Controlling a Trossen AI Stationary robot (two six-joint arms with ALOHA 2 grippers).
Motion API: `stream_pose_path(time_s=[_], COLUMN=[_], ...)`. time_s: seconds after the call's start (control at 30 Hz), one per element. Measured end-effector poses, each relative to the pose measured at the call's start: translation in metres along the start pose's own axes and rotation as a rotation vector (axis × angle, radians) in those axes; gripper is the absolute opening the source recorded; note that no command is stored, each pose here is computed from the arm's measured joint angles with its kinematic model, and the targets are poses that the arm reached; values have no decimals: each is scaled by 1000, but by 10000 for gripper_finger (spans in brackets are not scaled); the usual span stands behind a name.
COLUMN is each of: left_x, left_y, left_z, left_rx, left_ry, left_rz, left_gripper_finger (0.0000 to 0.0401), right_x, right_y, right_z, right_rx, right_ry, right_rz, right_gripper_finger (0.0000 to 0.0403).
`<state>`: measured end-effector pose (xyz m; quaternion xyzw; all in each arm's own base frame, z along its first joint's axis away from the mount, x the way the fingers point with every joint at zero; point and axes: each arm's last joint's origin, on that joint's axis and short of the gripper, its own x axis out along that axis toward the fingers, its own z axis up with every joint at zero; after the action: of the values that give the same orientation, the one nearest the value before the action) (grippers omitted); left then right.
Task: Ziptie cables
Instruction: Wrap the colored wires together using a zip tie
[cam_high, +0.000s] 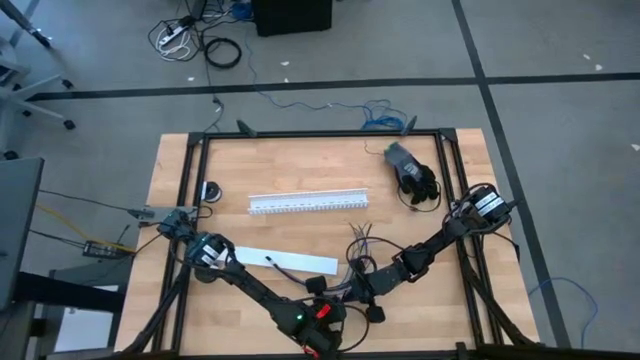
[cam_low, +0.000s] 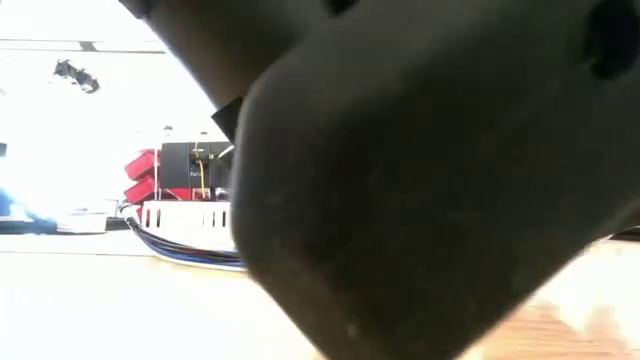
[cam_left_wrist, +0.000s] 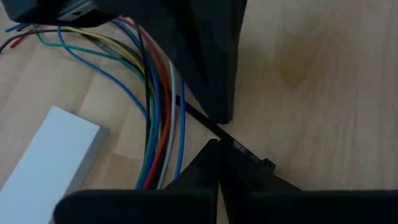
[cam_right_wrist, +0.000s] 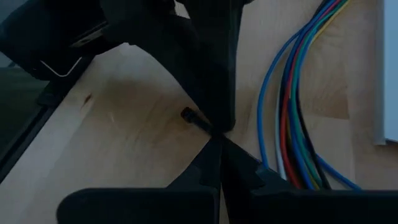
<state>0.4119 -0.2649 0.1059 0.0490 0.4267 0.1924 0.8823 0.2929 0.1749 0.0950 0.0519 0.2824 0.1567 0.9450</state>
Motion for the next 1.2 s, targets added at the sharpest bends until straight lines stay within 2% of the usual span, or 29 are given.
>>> stream_pose_path(time_s=[0.5,0.7,0.83,1.03,1.2], left_x=[-28,-32,-34,-36,-38], left_y=[30,35,36,40,44], left_z=[9,11,12,11,8], left_rx=[-27,-14,-11,-2,-19], left_ry=[16,14,13,27,44], left_rz=[193,214,219,251,283], left_gripper_finger=[0,0,0,0,0], right_x=[-1,1,2,19,31], right_y=[9,-8,-20,-36,-44], right_z=[1,6,8,-6,-17], right_rx=[-8,-14,-6,28,18], right_ry=[-32,-37,-19,1,-63], right_rz=[40,-4,7,33,-4], right_gripper_finger=[0,0,0,0,0])
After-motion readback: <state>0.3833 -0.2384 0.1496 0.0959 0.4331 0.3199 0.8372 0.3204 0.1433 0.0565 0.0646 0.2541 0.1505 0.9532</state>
